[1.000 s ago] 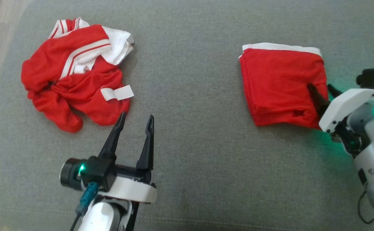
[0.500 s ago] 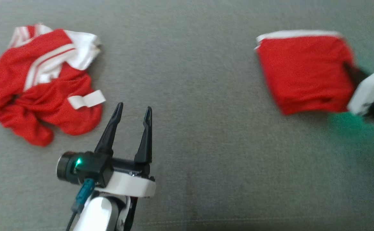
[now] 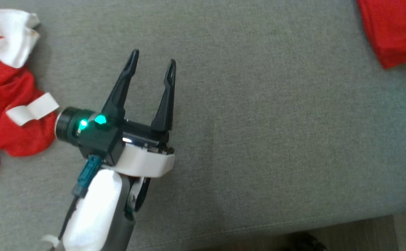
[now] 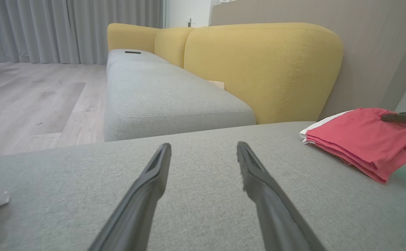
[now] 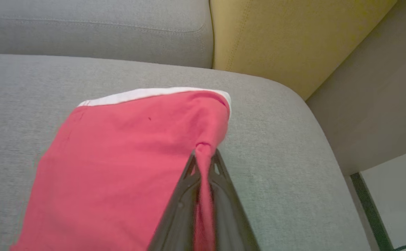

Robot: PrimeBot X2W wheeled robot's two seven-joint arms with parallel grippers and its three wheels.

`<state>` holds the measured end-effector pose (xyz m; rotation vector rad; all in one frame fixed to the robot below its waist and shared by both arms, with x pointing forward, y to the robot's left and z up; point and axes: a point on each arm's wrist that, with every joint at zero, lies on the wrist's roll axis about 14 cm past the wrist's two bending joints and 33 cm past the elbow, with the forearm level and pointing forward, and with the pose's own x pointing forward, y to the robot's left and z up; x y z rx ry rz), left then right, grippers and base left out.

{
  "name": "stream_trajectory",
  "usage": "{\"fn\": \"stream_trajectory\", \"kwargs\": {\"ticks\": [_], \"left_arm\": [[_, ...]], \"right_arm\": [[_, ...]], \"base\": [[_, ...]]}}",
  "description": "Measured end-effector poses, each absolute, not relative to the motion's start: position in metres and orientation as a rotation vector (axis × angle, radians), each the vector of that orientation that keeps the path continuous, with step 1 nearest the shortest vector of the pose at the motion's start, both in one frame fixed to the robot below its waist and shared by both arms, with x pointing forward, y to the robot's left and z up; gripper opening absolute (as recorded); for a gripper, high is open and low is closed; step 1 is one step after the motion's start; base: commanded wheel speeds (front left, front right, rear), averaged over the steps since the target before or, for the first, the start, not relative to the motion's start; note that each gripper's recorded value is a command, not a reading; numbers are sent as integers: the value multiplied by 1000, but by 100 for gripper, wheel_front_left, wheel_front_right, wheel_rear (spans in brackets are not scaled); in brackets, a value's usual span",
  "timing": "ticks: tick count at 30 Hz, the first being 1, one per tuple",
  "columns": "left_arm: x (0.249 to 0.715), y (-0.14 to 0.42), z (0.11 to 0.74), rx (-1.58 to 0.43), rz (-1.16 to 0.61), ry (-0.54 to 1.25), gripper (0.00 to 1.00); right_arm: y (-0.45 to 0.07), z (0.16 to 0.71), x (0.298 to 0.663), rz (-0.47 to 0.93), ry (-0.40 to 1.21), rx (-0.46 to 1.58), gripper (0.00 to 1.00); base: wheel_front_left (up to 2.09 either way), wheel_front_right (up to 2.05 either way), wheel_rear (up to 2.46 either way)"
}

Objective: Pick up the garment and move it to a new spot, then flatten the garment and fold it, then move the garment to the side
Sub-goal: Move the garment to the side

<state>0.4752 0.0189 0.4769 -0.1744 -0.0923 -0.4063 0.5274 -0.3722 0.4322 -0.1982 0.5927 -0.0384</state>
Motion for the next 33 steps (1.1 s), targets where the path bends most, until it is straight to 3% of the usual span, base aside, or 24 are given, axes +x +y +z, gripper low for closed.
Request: {"fn": "stream_trajectory", "kwargs": {"ticks": [7, 8, 9, 10, 16, 22, 26, 33], "left_arm": [[484, 9, 467, -189, -435, -80, 100], [484, 9, 467, -188, -435, -80, 100], [483, 9, 467, -187, -435, -79, 100], [483, 9, 467, -186, -435, -78, 100], [480, 19, 480, -169, -400, -98, 100], [461, 39, 485, -150, -329, -75, 100], [432, 61, 484, -128, -264, -41, 100], [385, 95, 502, -106, -163, -62, 100]], "right_arm": [[-398, 440, 532, -96, 558, -273, 0], [-401, 441, 531, -103, 553, -281, 11], [-403, 443, 532, -111, 539, -284, 95], [-404, 444, 532, -118, 533, -290, 100], [-390, 459, 540, -98, 414, -319, 100], [-325, 477, 548, 5, 250, -214, 100], [-266, 474, 527, 104, 205, -111, 100], [-207, 495, 475, 168, 101, 67, 100]], "base": [[0, 0, 0], [0, 0, 0], [0, 0, 0], [0, 0, 0], [0, 0, 0], [0, 0, 0], [0, 0, 0], [0, 0, 0]]}}
